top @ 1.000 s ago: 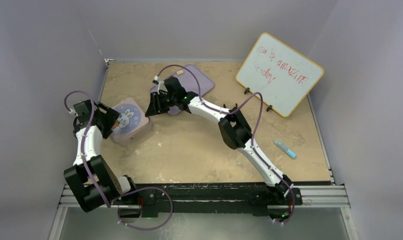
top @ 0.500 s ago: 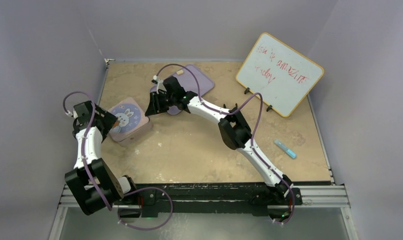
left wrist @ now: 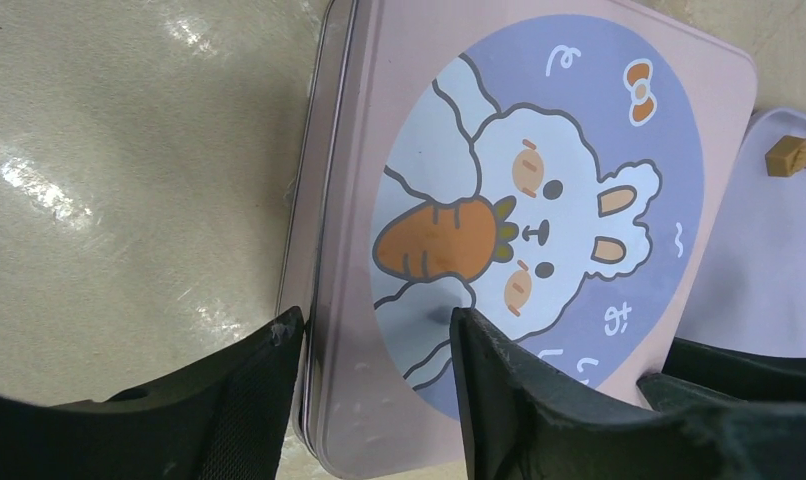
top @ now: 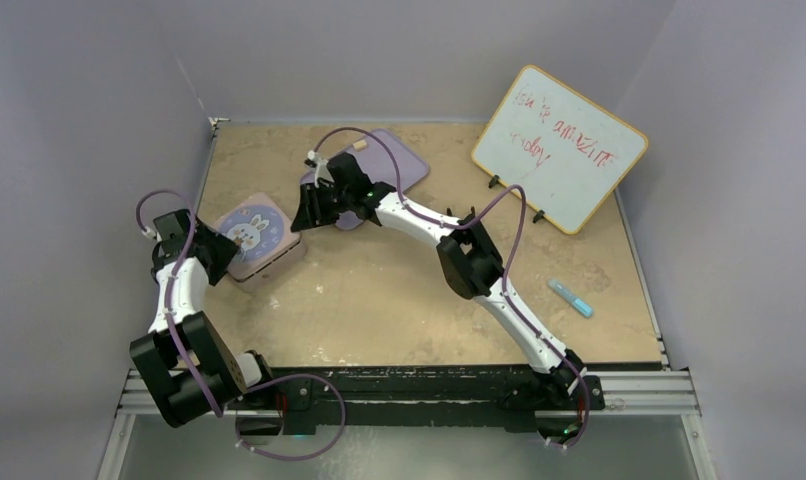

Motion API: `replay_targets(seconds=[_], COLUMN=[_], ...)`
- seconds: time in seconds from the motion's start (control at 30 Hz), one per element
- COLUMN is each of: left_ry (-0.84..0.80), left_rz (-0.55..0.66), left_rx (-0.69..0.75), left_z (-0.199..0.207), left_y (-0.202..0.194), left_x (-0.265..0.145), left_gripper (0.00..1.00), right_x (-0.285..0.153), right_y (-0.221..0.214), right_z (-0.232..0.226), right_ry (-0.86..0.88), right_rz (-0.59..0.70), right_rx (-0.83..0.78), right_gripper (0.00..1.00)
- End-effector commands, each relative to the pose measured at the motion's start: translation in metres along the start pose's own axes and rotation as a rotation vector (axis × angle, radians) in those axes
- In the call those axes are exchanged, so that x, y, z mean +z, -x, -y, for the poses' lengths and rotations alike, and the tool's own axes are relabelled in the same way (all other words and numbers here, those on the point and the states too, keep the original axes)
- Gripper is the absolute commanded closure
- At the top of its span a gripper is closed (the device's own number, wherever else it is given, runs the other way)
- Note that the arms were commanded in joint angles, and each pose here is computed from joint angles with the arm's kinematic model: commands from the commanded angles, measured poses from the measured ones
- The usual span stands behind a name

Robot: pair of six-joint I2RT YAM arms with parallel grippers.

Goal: Pack the chocolate
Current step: Adjust the packing box at the center of the board.

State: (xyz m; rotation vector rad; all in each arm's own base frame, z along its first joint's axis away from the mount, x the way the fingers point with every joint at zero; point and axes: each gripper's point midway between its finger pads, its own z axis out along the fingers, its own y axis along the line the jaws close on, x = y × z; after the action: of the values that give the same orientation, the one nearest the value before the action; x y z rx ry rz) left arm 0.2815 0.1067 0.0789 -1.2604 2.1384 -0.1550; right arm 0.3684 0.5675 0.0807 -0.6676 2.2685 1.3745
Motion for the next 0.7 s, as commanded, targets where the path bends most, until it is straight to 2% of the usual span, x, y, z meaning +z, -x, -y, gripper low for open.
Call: replay_targets(seconds=[0.0, 0.23, 0.37, 0.67], left_ry=[-0.061, 0.004, 0.015, 0.061], left_rz=[0.017, 0.021, 0.051, 0.055], left_rx=[0.004, -0.006, 0.000, 0.007], left_z=[0.011, 0.002, 0.004, -0.007], left_y=[0.007, 0.009, 0.018, 0.015], left_x=[-0.001, -0.006, -0.014, -0.014], left_gripper=[0.45, 0.36, 0.35, 0.33], right_x=[-0.018, -0.018, -0.018, -0.029], right_y=[0.024, 0.025, 0.021, 0.018], right_z=[-0.033, -0.035, -0.035, -0.038], right_ry=[0.029, 0.040, 0.044, 0.012], right_rz=[0.049, 0.050, 0.038, 0.022], right_rx=[-0.055, -0.057, -0.054, -0.070], right_gripper=[0.52, 0.57, 0.60, 0.55])
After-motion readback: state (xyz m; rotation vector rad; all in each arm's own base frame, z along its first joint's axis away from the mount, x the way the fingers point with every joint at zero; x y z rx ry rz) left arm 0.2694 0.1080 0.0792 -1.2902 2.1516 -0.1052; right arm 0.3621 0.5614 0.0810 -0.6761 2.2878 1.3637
